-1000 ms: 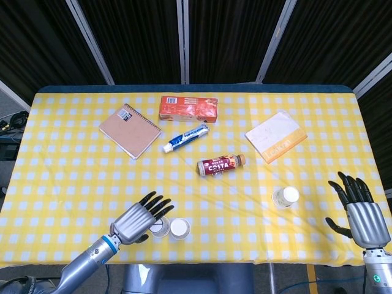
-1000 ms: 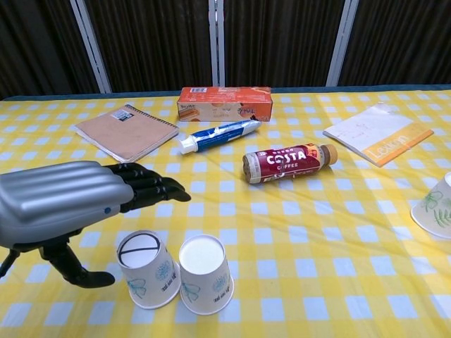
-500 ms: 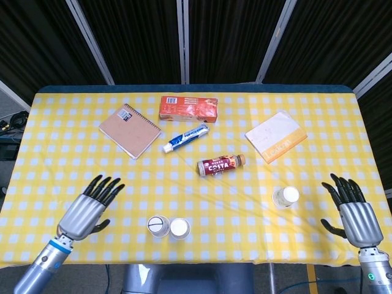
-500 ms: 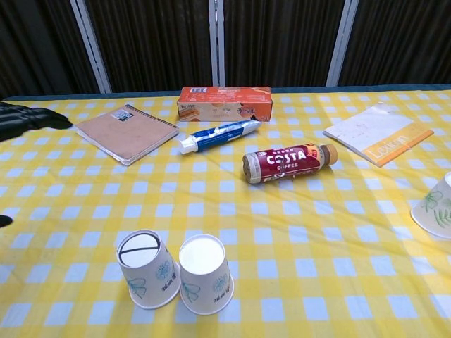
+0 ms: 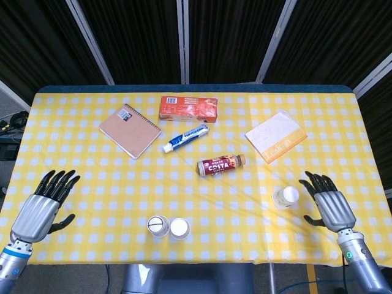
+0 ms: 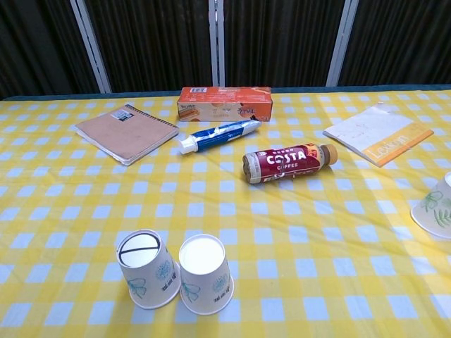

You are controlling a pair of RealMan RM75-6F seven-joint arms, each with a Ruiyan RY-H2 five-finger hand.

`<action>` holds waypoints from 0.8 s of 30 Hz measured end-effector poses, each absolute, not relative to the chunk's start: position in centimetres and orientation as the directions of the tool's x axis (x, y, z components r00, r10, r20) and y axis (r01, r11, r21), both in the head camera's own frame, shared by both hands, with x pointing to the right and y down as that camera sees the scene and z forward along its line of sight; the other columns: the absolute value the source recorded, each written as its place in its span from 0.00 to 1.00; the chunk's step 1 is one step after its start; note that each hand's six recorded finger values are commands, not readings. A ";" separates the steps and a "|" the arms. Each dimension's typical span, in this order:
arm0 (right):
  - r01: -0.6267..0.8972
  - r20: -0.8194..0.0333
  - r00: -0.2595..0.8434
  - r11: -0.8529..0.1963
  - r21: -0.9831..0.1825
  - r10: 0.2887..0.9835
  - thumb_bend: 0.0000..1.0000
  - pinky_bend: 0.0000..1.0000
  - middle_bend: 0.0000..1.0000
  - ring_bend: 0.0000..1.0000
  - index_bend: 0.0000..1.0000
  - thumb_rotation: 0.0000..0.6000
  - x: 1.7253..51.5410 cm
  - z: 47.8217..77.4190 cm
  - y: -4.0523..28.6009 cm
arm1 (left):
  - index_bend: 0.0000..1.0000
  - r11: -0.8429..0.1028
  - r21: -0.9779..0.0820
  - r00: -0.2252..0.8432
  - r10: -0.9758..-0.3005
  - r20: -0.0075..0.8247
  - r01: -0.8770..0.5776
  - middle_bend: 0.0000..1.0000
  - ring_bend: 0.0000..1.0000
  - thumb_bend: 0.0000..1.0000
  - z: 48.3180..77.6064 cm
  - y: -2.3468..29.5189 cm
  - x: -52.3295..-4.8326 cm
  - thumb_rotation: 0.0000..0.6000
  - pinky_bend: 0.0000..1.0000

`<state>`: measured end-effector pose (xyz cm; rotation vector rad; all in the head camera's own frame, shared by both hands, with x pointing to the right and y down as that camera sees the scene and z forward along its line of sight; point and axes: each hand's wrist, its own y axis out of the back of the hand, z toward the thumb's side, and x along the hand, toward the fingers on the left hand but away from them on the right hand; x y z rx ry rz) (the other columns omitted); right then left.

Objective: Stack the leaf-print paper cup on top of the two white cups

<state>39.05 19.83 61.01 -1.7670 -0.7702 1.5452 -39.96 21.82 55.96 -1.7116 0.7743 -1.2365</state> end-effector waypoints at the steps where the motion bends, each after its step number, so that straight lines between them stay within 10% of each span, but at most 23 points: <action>1: 0.006 -0.612 0.122 -0.617 -0.787 0.782 0.09 0.02 0.00 0.00 0.17 1.00 38.8 61.4 19.4 | 0.00 -0.434 -0.901 0.315 -0.855 0.411 -0.001 0.00 0.00 0.24 55.9 21.8 -40.0 1.00 0.00; 24: -0.034 -0.665 0.054 -0.664 -0.747 0.745 0.21 0.11 0.07 0.00 0.45 1.00 38.1 65.4 17.0 | 0.00 -0.443 -0.896 0.311 -0.853 0.419 -0.006 0.00 0.00 0.24 56.0 21.5 -40.2 1.00 0.00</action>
